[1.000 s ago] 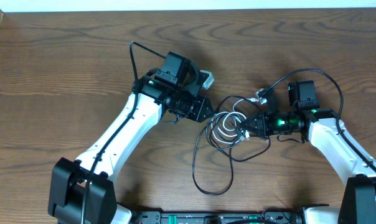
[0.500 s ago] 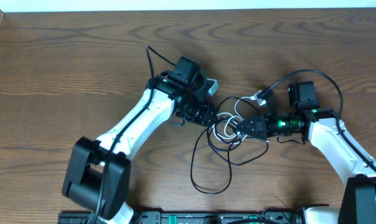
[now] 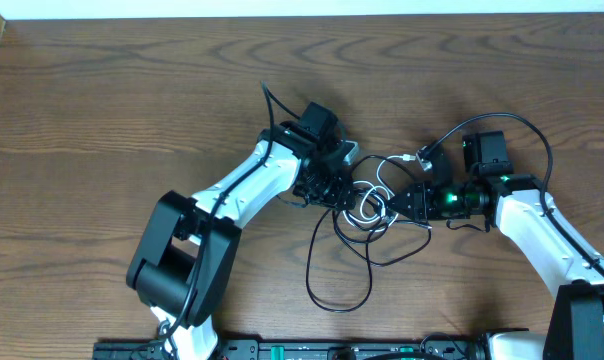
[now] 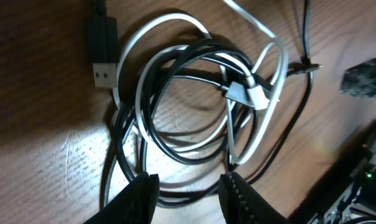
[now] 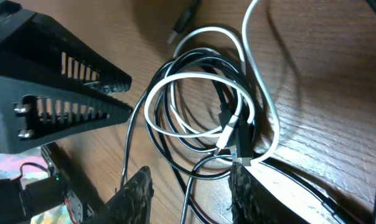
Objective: Untangle cables
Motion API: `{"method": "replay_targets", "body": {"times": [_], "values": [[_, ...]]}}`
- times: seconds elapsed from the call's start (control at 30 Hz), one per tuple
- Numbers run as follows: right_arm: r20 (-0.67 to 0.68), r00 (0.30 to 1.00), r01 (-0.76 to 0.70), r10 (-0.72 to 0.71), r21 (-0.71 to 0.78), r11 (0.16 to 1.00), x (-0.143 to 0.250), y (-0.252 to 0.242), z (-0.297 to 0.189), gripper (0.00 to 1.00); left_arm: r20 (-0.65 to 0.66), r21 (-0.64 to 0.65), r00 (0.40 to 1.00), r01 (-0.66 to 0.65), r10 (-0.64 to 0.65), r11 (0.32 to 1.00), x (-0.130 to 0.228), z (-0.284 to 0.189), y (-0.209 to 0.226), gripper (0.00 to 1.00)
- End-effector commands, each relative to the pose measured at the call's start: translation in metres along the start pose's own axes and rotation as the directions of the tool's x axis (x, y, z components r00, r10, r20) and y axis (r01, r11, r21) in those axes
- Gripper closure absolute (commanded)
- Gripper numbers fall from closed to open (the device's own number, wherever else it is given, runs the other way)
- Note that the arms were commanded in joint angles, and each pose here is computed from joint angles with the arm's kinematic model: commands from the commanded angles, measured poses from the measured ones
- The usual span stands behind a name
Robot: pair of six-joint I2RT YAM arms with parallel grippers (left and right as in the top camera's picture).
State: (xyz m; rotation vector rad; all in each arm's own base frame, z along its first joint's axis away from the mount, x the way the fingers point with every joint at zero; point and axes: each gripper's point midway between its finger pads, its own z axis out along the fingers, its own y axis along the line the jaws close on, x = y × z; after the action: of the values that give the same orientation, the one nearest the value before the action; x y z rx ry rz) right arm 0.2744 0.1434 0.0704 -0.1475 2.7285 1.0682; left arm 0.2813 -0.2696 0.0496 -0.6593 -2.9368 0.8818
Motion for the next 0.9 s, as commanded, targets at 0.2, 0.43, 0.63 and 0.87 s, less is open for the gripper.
{"method": "replay_targets", "body": {"times": [0.2, 0.43, 0.63, 0.87], "values": [[0.001, 1.0, -0.012, 0.012, 0.014, 1.0, -0.001, -0.001, 0.0, 0.67, 0.005, -0.103, 1.0, 0.009, -0.009, 0.995, -0.006, 0.019, 0.027, 0.64], [0.001, 1.0, -0.011, 0.011, 0.014, 1.0, -0.001, -0.001, 0.0, 0.67, 0.024, -0.113, 0.999, -0.032, 0.035, 0.993, -0.012, 0.025, 0.02, 0.64], [0.002, 1.0, -0.014, 0.014, 0.014, 1.0, -0.001, -0.001, 0.0, 0.67, 0.008, -0.228, 0.997, -0.075, 0.079, 0.971, -0.008, 0.034, 0.023, 0.64], [0.002, 1.0, -0.014, 0.014, 0.014, 1.0, -0.001, -0.001, 0.0, 0.67, -0.013, -0.291, 0.993, -0.118, 0.12, 0.949, -0.002, 0.041, 0.02, 0.64]]}}
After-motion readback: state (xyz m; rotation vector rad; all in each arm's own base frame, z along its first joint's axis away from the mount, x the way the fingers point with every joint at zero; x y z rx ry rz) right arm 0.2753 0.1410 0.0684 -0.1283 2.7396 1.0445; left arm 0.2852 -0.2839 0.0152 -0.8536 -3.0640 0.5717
